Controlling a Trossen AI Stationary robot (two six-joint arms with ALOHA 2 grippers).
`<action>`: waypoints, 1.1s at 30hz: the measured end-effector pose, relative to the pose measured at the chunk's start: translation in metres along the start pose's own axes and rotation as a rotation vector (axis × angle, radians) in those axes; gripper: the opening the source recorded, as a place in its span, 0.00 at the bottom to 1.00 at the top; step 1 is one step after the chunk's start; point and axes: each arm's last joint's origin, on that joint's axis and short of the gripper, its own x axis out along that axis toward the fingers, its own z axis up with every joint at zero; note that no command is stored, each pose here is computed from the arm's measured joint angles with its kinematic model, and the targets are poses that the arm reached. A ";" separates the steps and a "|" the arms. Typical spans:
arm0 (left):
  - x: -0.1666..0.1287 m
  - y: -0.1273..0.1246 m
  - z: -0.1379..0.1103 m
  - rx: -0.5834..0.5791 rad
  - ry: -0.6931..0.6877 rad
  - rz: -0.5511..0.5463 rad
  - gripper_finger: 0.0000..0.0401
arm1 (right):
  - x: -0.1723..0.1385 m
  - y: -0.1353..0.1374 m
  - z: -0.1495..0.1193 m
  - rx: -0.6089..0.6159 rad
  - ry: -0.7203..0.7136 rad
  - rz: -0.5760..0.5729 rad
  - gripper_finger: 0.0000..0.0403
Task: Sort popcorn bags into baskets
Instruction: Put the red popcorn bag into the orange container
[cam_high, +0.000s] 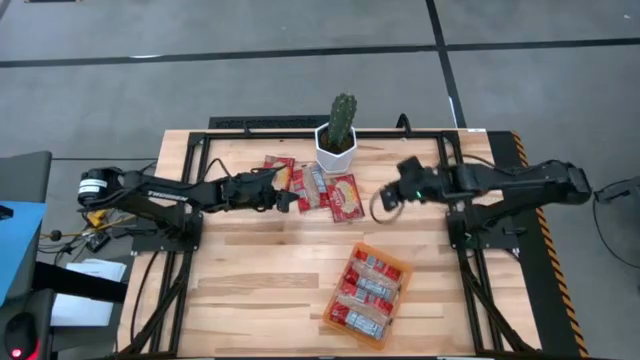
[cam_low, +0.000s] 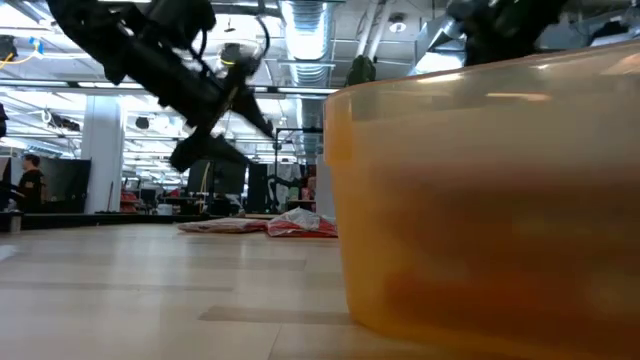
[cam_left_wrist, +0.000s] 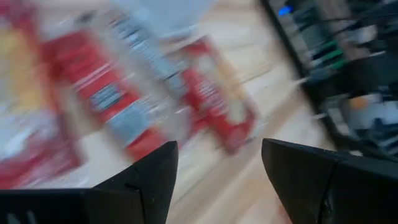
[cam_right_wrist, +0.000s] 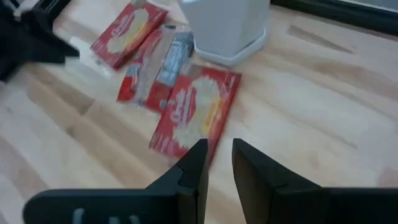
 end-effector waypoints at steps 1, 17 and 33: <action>0.003 0.004 0.000 -0.006 0.018 0.013 0.55 | 0.008 -0.003 0.005 0.013 -0.003 0.010 0.24; 0.057 0.038 -0.013 -0.132 0.160 -0.042 0.55 | 0.150 -0.045 0.003 0.075 0.246 -0.110 0.18; 0.057 0.059 -0.019 -0.186 0.107 0.221 0.55 | 0.171 -0.039 -0.008 0.052 0.277 -0.088 0.18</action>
